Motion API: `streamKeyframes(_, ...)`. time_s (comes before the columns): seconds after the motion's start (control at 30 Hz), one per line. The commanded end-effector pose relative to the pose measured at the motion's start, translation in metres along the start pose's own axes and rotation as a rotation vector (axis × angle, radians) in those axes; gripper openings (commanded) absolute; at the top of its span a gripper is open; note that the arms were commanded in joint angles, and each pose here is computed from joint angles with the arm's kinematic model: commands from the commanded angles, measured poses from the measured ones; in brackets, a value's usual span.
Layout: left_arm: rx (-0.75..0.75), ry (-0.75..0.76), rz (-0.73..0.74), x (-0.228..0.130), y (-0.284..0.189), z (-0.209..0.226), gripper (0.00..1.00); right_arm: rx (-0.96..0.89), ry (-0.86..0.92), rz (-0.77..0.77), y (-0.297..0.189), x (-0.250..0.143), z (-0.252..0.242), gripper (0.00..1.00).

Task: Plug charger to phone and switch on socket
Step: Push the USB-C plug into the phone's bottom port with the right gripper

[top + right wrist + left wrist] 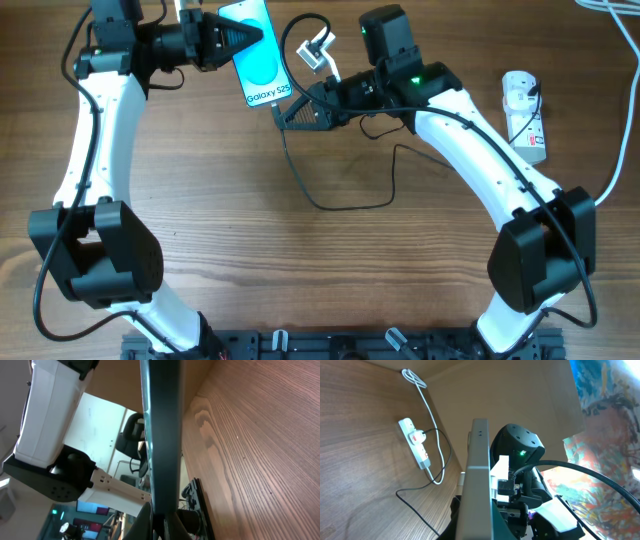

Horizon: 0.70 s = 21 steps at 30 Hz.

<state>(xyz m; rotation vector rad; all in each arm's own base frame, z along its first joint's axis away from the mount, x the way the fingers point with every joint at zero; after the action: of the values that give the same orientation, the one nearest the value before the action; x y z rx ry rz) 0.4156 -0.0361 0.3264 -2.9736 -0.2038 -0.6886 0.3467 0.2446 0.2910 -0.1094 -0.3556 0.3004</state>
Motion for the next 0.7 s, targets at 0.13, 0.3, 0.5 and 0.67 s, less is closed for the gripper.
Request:
streamKeyframes(0.13, -0.082, -0.018, 0.054, -0.006, 0.008, -0.014, 0.04, 0.008, -0.084, -0.027, -0.010, 0.009, 0.011, 0.04)
streamKeyframes(0.3, -0.055, -0.082, 0.040, -0.005, 0.006, -0.012, 0.04, 0.003, -0.066, -0.016, -0.010, 0.004, 0.008, 0.04)
streamKeyframes(0.5, 0.009, -0.217, -0.025, -0.002, -0.012, -0.004, 0.04, 0.050, -0.082, 0.016, -0.011, -0.001, 0.010, 0.04)
streamKeyframes(0.67, 0.013, -0.216, -0.035, -0.004, -0.018, -0.002, 0.04, 0.059, -0.082, 0.021, -0.010, -0.002, 0.010, 0.05)
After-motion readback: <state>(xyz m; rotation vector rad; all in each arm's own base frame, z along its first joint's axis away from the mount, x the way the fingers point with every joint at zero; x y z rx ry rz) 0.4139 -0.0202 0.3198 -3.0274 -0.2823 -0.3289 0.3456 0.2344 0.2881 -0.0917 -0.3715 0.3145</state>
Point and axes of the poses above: each gripper's point midway between its finger pads, its own y axis out along the fingers, its own z axis along the line the jaws close on, x = y × z, the point moved 10 cm from there along -y, back along the fingers, and after that the axes turned 3 degrees about y, right-handed, at the moved point
